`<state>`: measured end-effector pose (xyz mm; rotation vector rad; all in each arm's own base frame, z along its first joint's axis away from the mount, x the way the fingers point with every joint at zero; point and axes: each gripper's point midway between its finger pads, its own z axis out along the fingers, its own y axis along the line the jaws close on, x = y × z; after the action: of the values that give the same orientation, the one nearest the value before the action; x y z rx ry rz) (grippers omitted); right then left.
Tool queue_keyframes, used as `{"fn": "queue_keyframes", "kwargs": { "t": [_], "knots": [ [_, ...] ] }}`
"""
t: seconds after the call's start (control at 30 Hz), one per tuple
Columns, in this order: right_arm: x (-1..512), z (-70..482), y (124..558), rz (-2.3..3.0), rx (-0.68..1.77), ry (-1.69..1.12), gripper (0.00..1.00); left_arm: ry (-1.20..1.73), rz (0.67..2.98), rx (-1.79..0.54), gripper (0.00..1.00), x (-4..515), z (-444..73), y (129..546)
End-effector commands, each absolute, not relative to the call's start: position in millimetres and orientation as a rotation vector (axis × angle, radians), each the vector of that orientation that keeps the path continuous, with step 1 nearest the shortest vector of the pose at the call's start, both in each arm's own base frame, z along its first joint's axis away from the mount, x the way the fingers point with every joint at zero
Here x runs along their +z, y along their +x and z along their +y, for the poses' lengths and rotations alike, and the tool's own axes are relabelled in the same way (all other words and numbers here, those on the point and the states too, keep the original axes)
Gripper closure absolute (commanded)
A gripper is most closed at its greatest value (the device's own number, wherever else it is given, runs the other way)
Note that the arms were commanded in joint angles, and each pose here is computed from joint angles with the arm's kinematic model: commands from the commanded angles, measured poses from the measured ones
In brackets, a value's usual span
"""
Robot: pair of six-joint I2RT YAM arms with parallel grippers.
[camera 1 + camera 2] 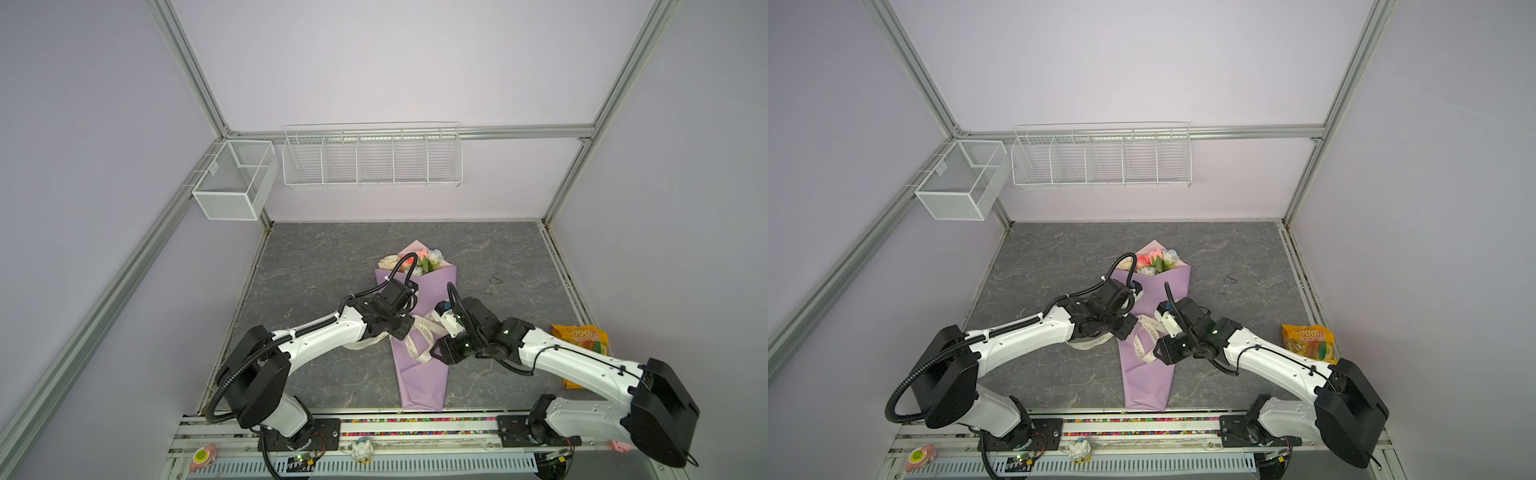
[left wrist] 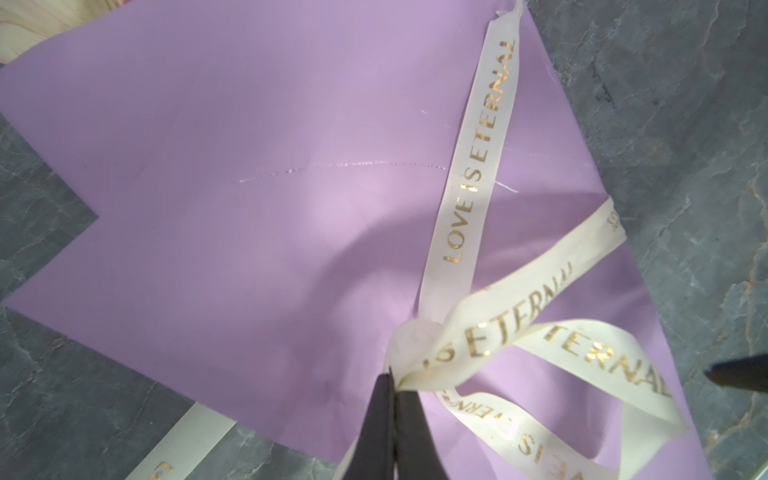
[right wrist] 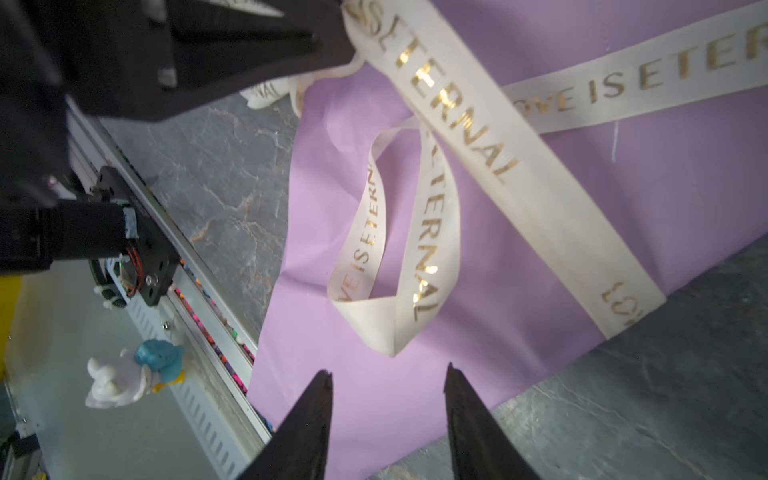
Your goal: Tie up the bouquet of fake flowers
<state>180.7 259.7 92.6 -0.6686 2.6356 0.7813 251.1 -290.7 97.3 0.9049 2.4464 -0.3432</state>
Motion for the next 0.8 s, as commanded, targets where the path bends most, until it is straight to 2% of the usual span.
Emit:
{"fn": "queue_keyframes", "kwargs": {
  "t": [0.0,0.1,0.13,0.27,0.33,0.43,0.5,0.53,0.67,0.77],
  "knots": [
    [90.3,269.9,201.5,2.620,0.788,-0.548,0.48,0.901,2.464,-0.341,1.00,94.0,-288.3,248.0],
    [85.2,277.7,212.3,2.614,0.798,-0.491,0.47,0.905,2.467,-0.341,1.00,92.4,-289.2,248.5],
    [83.0,279.9,214.8,2.621,0.789,-0.491,0.49,0.906,2.466,-0.341,1.00,92.7,-289.5,248.6],
    [84.1,285.4,220.0,2.608,0.801,-0.478,0.67,0.897,2.475,-0.350,1.00,91.8,-289.9,248.1],
    [82.0,284.9,220.2,2.612,0.799,-0.470,0.71,0.883,2.483,-0.368,1.00,91.4,-290.8,247.6],
    [80.0,282.1,219.0,2.621,0.784,-0.464,0.83,0.872,2.494,-0.377,0.99,89.0,-290.3,246.5],
    [81.0,278.1,218.3,2.619,0.766,-0.448,0.92,0.834,2.505,-0.374,0.89,90.2,-287.3,247.9],
    [81.1,275.5,218.6,2.618,0.756,-0.437,0.93,0.791,2.515,-0.379,0.80,93.0,-284.4,250.3],
    [79.7,270.6,214.5,2.640,0.735,-0.444,0.93,0.606,2.500,-0.454,0.51,110.6,-269.3,253.2],
    [80.3,271.4,213.9,2.643,0.734,-0.453,0.93,0.450,2.473,-0.482,0.39,120.3,-248.7,247.6]
  ]
}}
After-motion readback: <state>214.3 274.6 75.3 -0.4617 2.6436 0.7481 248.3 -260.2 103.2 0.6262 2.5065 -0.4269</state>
